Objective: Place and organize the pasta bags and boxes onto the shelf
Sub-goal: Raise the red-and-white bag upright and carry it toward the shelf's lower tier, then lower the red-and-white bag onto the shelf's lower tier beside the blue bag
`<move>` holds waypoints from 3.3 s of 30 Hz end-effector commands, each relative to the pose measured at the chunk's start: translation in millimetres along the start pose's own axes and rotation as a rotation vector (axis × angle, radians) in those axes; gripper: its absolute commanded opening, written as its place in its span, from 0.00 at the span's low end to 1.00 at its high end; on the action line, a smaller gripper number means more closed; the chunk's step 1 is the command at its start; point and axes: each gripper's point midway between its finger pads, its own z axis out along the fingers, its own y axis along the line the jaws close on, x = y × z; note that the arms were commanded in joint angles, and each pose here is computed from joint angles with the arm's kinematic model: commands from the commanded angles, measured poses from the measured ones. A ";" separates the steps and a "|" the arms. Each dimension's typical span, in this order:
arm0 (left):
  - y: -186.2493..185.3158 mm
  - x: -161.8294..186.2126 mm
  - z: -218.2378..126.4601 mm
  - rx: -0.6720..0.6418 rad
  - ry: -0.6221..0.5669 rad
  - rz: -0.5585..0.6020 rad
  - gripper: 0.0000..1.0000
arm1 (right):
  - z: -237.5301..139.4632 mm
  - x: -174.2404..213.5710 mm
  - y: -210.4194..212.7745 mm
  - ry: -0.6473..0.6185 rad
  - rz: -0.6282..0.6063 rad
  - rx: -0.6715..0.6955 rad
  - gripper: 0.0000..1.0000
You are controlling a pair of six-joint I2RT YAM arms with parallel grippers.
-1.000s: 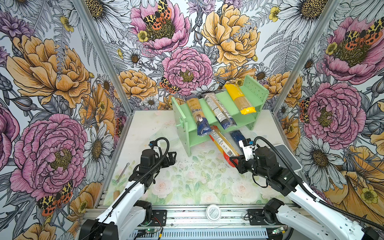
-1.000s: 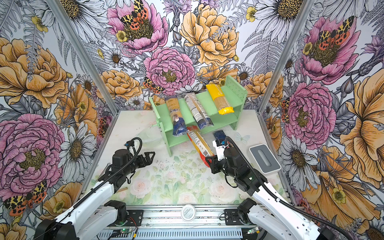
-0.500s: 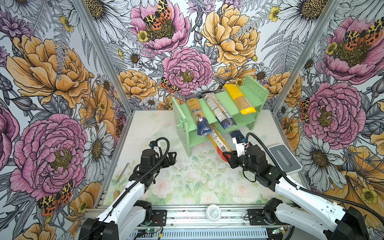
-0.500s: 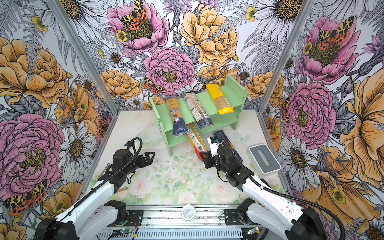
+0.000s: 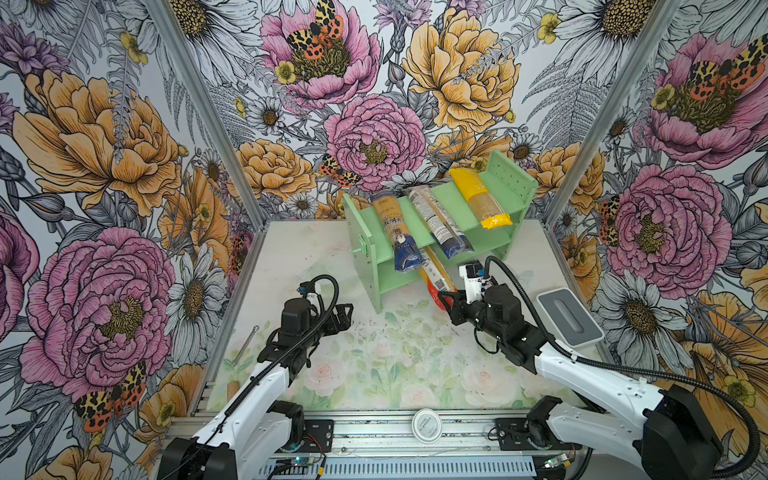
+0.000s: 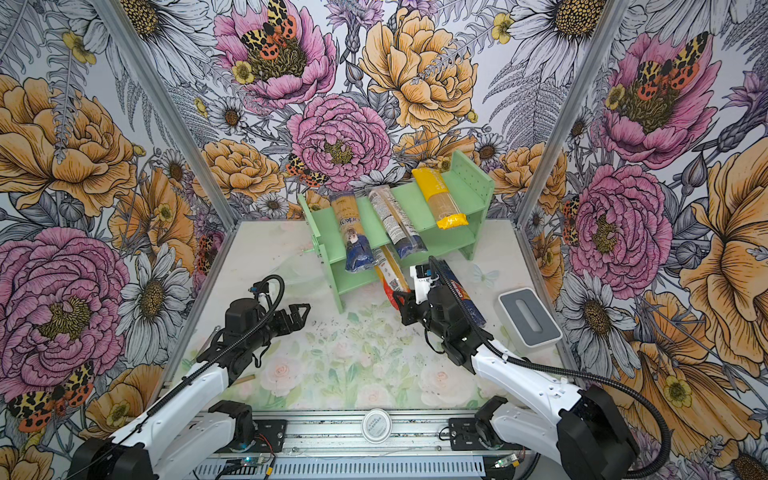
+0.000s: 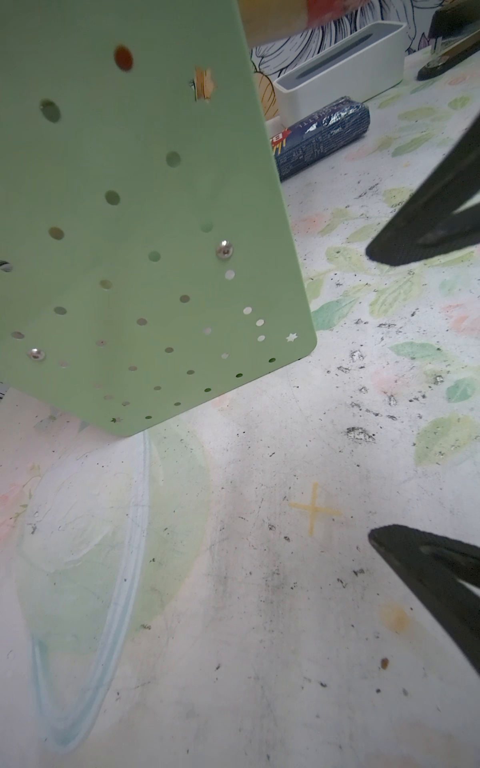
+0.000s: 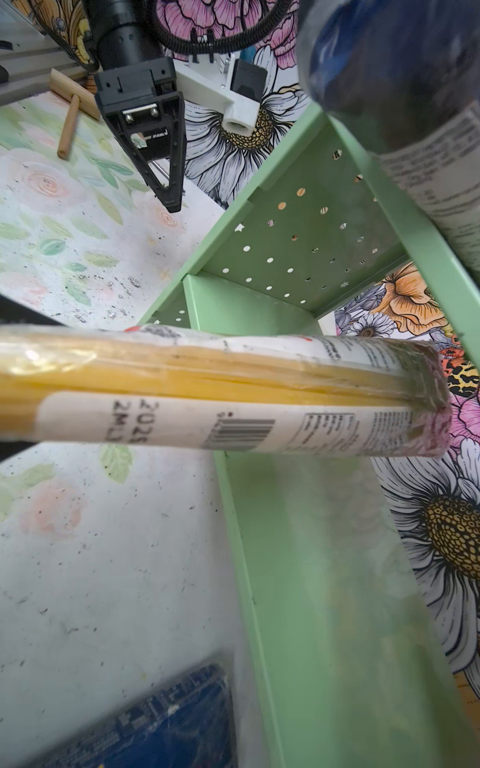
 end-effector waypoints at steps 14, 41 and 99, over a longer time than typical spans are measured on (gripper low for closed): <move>-0.8 -1.2 -3.2 0.018 -0.020 0.001 0.99 | 9.6 -108.0 37.2 -0.394 -0.020 -0.115 0.00; 1.2 -0.8 -5.7 0.016 -0.027 0.000 0.99 | 51.4 -108.6 28.6 -0.414 0.024 -0.102 0.00; 4.3 0.2 -4.9 0.008 -0.021 -0.002 0.99 | 47.6 -35.4 -9.6 -0.188 -0.065 0.054 0.52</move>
